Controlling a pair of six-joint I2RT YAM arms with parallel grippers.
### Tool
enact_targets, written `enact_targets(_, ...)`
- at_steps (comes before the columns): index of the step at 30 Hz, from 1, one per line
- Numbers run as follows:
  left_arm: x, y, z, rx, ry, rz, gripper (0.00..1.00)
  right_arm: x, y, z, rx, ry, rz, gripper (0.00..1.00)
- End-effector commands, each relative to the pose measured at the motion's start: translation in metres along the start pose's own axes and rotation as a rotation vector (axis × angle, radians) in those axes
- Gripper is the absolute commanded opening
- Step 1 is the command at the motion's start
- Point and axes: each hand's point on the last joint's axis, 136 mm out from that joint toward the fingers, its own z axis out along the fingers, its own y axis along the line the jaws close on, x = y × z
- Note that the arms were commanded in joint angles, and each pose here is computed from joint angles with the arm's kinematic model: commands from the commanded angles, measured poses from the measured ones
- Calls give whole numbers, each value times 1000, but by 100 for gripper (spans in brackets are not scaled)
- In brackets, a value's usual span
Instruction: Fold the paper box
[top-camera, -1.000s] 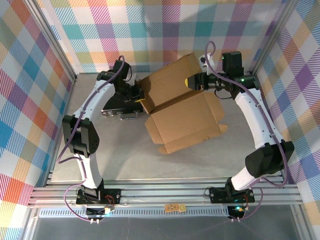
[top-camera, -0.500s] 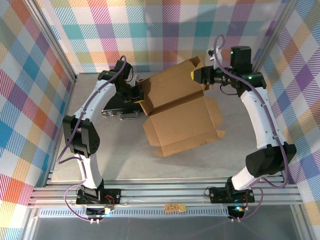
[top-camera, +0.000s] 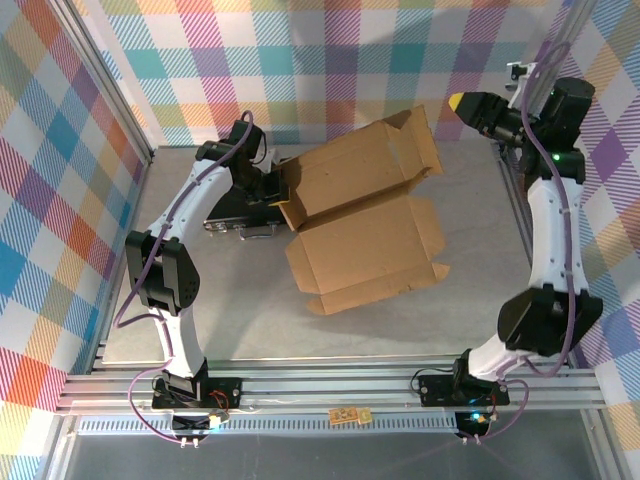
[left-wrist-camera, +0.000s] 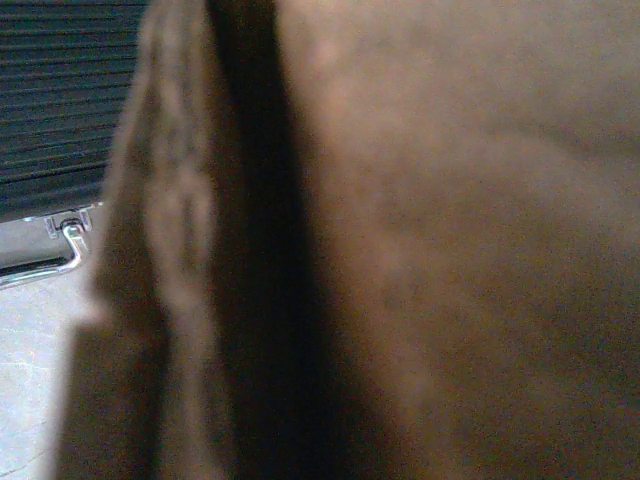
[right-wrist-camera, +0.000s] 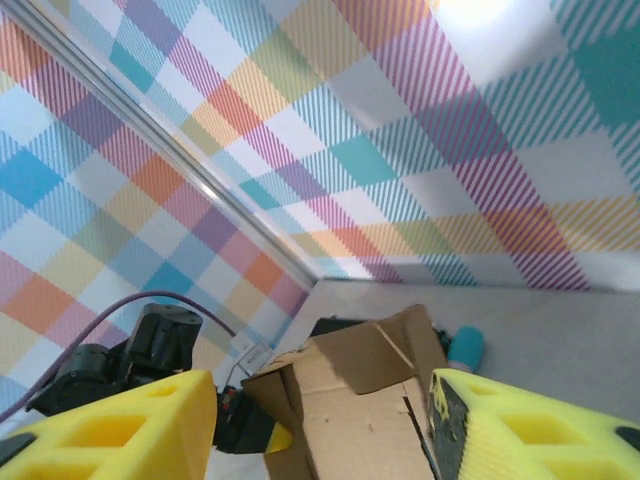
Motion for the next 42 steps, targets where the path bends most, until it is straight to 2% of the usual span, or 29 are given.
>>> enact_targets(1, 5, -7, 4, 43, 31, 15, 0, 25, -23, 22, -161, 126, 152, 60)
enact_targets(8, 6, -8, 7, 49, 40, 9, 0, 57, -32, 44, -283, 249, 226, 57)
enact_targets(17, 3, -8, 7, 49, 38, 2, 0, 82, -8, 58, -346, 319, 215, 53)
enact_targets(27, 4, -8, 6, 45, 39, -2, 0, 117, 3, 69, -213, 365, 93, 52)
enact_targets(33, 6, -9, 1, 40, 41, 3, 0, 135, -9, 71, -78, 378, 16, 49)
enact_targets(38, 8, -10, -1, 40, 40, 8, 0, 143, -29, 69, 78, 389, -57, 50)
enact_targets(42, 9, -10, -2, 37, 39, 9, 0, 150, -31, 72, 128, 422, -120, 51)
